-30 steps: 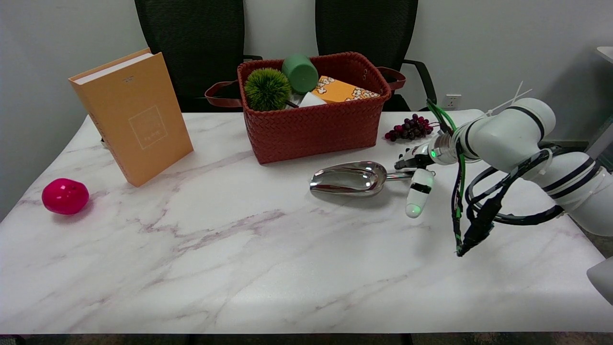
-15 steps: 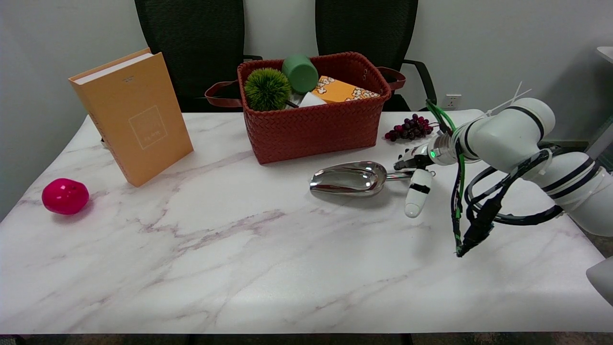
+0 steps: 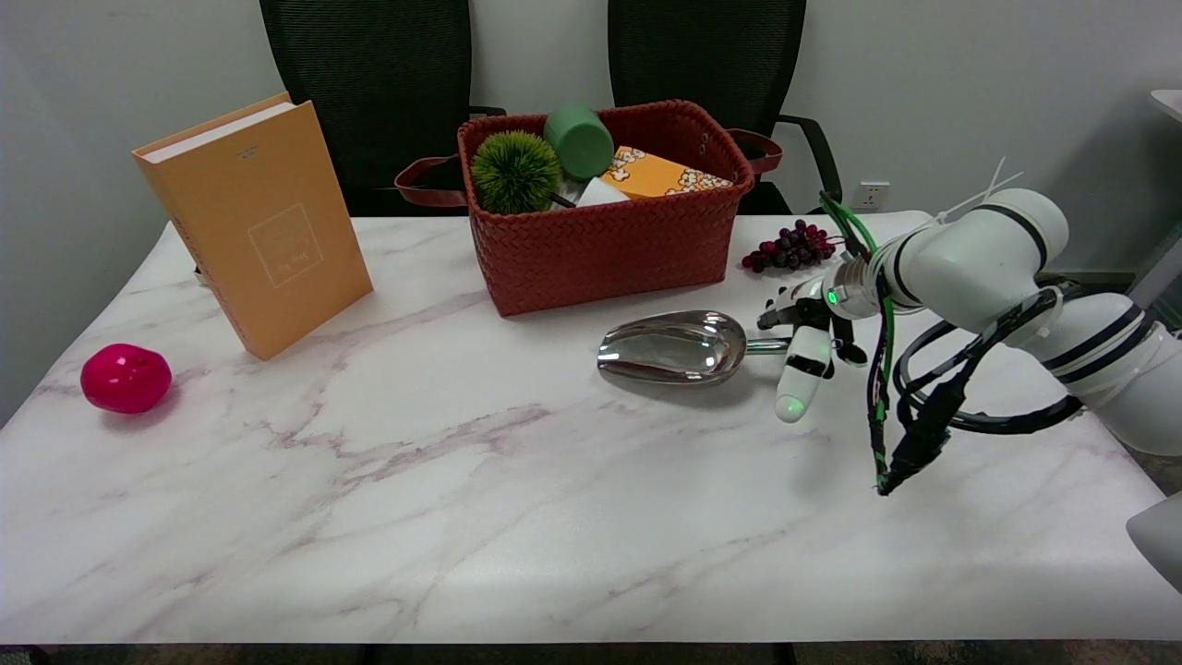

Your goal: Pick up the stainless steel scoop.

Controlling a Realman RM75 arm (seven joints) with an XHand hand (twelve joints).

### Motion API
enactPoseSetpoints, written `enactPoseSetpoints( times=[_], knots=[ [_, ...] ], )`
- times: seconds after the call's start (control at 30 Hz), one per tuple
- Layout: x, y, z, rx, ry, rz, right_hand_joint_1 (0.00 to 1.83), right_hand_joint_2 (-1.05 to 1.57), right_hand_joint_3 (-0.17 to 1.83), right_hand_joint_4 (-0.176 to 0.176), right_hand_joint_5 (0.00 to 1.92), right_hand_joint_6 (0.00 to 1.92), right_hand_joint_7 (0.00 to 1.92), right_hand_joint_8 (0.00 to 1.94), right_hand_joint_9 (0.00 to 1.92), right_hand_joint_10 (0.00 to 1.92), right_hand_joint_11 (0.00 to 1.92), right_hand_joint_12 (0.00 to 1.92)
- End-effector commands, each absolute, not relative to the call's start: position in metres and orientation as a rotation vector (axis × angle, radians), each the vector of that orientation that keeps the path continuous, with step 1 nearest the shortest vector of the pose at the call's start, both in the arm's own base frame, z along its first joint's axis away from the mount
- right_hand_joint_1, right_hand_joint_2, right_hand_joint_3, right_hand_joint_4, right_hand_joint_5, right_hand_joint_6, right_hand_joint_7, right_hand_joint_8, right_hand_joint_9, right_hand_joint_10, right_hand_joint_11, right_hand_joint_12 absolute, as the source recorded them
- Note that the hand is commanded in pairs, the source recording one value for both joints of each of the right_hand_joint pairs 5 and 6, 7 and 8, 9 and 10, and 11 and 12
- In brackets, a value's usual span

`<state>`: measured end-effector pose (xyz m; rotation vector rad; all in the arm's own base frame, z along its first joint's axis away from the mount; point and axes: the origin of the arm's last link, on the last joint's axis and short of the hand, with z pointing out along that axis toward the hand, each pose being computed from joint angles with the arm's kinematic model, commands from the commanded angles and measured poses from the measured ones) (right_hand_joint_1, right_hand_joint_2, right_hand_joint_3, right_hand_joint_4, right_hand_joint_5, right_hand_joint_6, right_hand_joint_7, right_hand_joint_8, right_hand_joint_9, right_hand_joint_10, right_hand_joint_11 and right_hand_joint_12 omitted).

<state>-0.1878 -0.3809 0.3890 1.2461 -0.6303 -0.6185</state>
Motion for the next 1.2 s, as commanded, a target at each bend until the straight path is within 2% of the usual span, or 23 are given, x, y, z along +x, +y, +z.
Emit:
enactPoseSetpoints(
  times=[0.03,0.43,0.7,1.07,1.13,1.2],
  knots=[
    [-0.187,-0.383,0.386,1.253,-0.626,-0.610,0.99,-0.64,0.62,0.000,0.05,0.05,0.95,0.95,1.01,1.01,1.49,1.49],
    [-0.190,-0.386,0.384,1.255,-0.636,-0.606,0.99,-0.65,0.65,0.000,0.06,0.06,0.94,0.94,0.99,0.99,1.48,1.48],
    [-0.184,-0.389,0.385,1.254,-0.617,-0.592,1.01,-0.70,0.69,0.000,0.31,0.31,1.08,1.08,1.12,1.12,1.55,1.55],
    [-0.174,-0.385,0.385,1.241,-0.594,-0.600,1.01,-0.71,0.75,0.000,0.33,0.33,1.09,1.09,1.14,1.14,1.56,1.56],
    [-0.174,-0.385,0.384,1.241,-0.594,-0.599,1.01,-0.72,0.77,0.000,0.36,0.36,1.13,1.13,1.17,1.17,1.57,1.57],
    [-0.173,-0.385,0.384,1.243,-0.592,-0.599,1.02,-0.73,0.81,0.000,0.49,0.49,1.20,1.20,1.22,1.22,1.59,1.59]
  ],
)
